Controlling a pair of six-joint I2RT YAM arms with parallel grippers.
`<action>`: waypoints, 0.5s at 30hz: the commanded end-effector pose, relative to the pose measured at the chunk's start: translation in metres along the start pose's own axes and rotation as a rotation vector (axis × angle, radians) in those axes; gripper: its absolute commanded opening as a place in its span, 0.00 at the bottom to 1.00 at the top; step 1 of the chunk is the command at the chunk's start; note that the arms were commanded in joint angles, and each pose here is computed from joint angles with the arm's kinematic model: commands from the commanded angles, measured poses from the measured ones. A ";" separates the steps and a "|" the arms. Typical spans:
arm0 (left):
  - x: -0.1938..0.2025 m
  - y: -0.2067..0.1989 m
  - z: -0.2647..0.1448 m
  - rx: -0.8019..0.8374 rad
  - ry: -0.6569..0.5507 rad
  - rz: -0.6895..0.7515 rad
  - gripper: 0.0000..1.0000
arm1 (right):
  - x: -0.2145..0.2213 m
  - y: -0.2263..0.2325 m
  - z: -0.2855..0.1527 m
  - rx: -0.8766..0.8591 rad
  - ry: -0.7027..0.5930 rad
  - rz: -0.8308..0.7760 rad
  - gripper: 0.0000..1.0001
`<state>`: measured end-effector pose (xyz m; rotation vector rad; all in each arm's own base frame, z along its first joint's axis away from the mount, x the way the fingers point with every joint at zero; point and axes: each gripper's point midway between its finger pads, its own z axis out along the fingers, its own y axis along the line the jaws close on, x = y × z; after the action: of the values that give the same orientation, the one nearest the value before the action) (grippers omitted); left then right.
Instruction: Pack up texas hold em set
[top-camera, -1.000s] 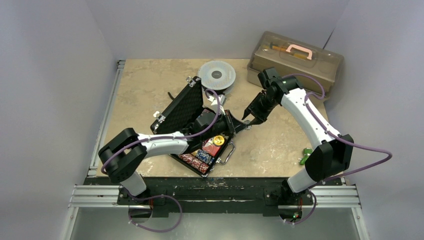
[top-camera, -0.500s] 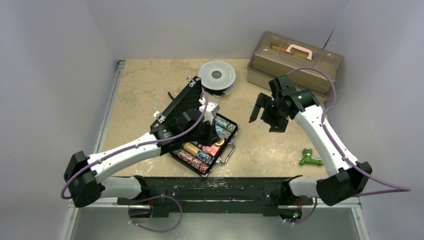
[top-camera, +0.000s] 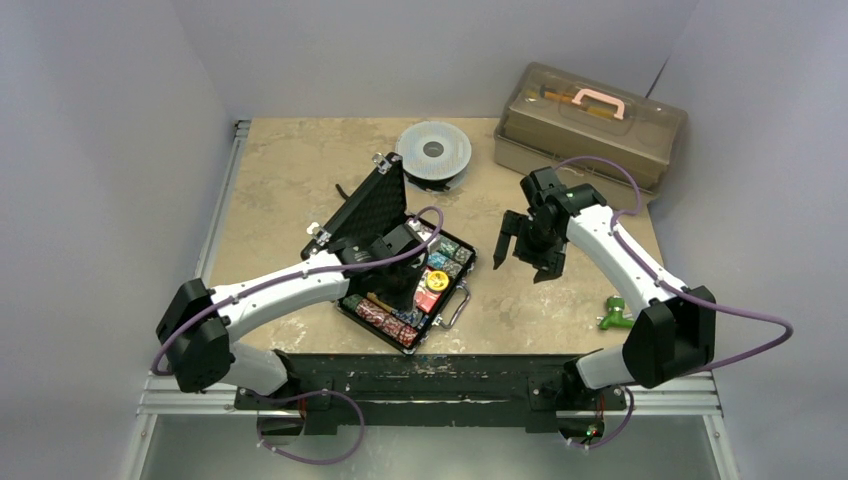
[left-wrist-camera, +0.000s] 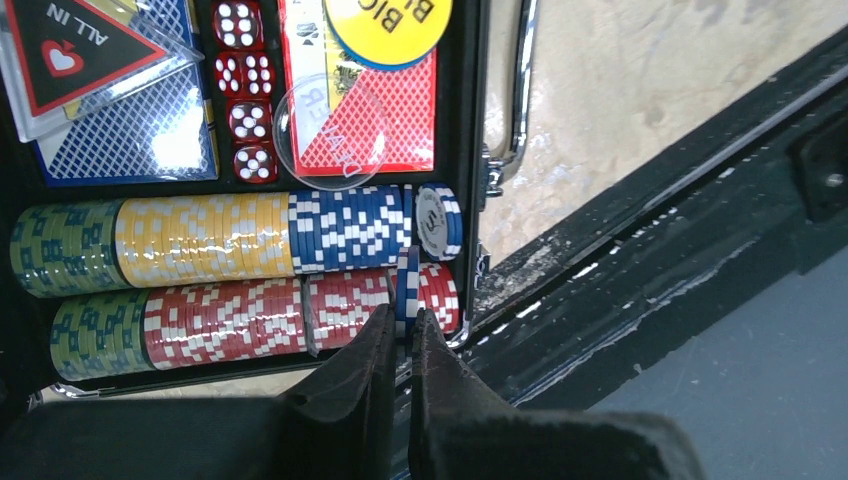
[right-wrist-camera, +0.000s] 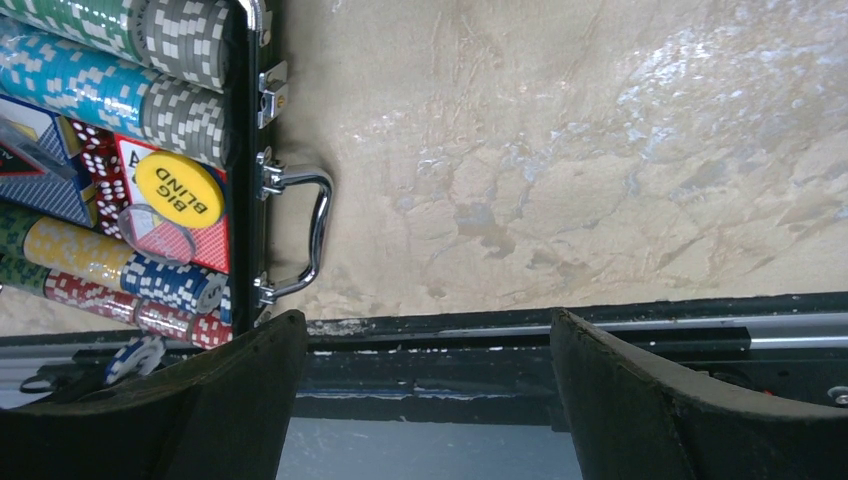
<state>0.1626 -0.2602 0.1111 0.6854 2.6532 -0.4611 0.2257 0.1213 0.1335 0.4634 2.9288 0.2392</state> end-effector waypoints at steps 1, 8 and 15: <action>-0.006 -0.001 -0.003 -0.007 0.005 0.007 0.00 | -0.008 0.014 -0.003 -0.066 -0.014 -0.026 0.88; -0.007 -0.008 0.012 0.012 0.049 0.015 0.00 | -0.010 0.013 -0.001 -0.051 -0.014 -0.032 0.88; -0.011 -0.012 0.020 0.017 0.084 0.034 0.00 | -0.013 0.012 0.002 -0.043 -0.008 -0.029 0.88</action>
<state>0.1641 -0.2699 0.0878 0.7313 2.7513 -0.4059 0.2304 0.1258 0.1261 0.4369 2.9524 0.2544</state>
